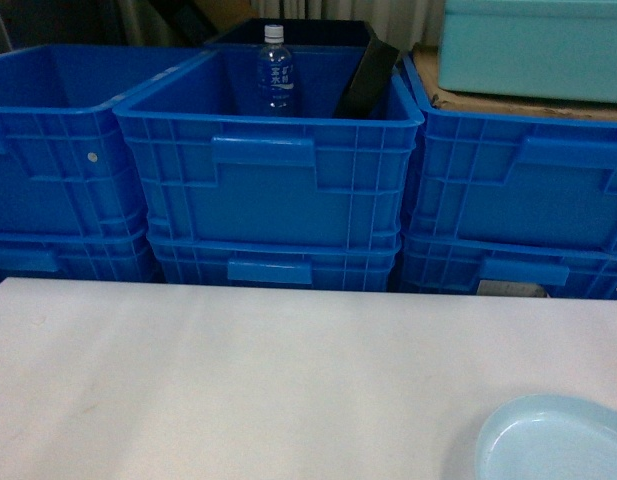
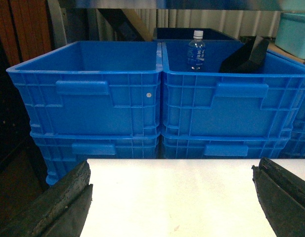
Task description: Place blue tray on left shelf second layer neatly
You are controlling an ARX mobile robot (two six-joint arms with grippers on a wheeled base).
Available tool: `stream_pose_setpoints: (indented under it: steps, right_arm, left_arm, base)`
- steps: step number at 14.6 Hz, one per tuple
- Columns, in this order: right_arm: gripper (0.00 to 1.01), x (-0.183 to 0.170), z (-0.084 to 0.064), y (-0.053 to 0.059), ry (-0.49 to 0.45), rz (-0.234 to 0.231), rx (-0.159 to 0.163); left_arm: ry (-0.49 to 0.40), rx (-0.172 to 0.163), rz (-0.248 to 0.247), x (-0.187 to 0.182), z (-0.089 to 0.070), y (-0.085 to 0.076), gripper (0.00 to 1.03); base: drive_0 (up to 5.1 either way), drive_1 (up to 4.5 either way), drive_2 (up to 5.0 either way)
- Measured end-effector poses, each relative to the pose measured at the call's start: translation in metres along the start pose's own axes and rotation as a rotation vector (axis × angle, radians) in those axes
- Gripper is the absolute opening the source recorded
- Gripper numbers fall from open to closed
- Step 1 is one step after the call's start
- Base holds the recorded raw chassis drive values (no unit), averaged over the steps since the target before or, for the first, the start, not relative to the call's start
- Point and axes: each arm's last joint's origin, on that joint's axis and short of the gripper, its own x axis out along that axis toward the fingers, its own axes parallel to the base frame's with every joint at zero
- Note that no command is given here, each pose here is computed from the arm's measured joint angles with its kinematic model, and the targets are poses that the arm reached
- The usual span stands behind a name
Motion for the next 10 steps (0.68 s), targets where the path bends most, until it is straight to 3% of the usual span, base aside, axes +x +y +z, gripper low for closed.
stream_pose_setpoints:
  steps: [10]
  right_arm:
    - [0.98,0.0,0.0,0.0,0.0,0.0,0.0]
  left_arm:
    - [0.0,0.0,0.0,0.0,0.0,0.0,0.98]
  base:
    - [0.0,0.0,0.0]
